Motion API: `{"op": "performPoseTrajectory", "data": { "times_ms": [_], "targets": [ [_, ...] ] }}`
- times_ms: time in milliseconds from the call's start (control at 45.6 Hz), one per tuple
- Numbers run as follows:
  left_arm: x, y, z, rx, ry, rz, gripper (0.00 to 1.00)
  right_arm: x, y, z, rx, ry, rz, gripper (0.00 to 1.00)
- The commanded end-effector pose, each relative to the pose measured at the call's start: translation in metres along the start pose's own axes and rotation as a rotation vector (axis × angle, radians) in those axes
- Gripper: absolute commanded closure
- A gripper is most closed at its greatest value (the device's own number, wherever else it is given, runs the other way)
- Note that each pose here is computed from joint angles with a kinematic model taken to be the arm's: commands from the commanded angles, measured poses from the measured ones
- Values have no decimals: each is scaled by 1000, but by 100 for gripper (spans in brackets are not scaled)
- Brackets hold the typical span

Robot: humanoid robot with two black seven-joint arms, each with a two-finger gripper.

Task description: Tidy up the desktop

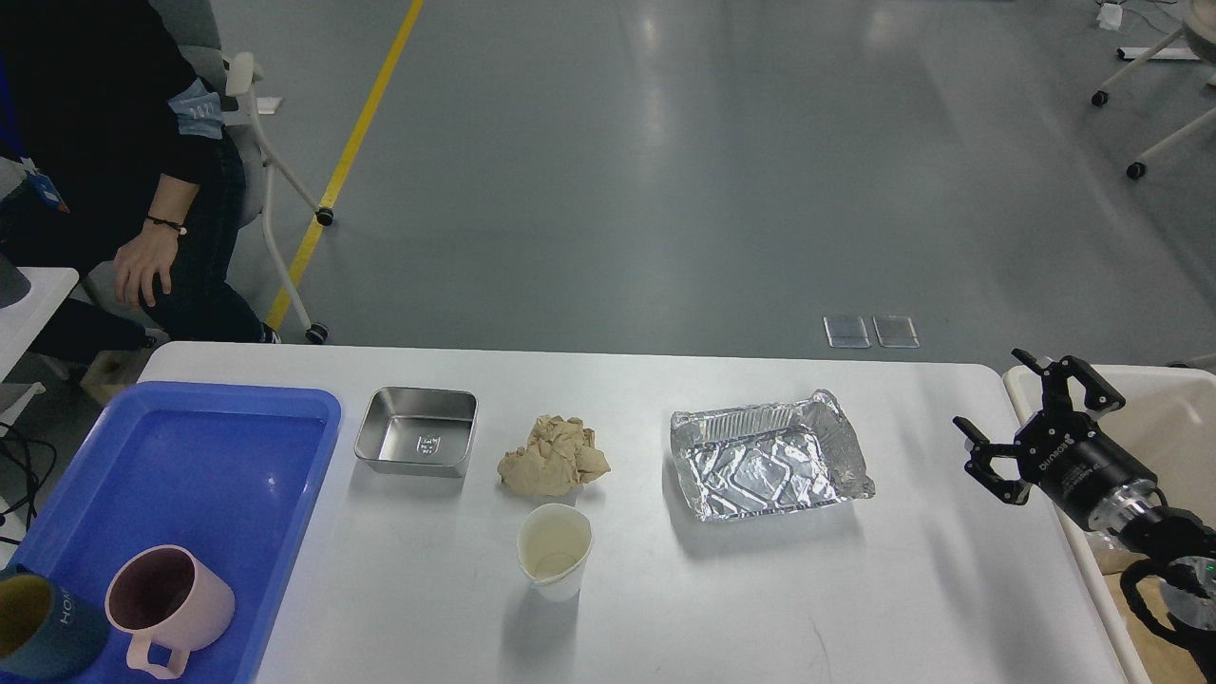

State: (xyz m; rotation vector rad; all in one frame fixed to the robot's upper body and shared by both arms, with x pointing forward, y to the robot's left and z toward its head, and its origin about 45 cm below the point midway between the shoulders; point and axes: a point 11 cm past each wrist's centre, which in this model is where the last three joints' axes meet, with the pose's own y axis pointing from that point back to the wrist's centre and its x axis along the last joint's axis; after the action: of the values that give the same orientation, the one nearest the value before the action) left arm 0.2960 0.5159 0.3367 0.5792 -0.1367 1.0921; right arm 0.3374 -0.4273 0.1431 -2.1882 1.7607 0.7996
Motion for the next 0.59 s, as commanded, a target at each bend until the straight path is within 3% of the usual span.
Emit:
{"op": "performPoseTrajectory", "data": {
  "times_ms": [0,154,329,571],
  "targets": [
    [4,4,8,-36,-10,8,3,0,0,1,-1,-2,0,0],
    [7,5,15,-126,-18,15,3,1,0,1,1,-2,6,0],
    [-1,-1,8,-111,6,-22,3,2,1,1,0,-3,7,0],
    [8,-4,-2,103,-23,3,1,2,1,2,0,-4,6,0]
  ]
}}
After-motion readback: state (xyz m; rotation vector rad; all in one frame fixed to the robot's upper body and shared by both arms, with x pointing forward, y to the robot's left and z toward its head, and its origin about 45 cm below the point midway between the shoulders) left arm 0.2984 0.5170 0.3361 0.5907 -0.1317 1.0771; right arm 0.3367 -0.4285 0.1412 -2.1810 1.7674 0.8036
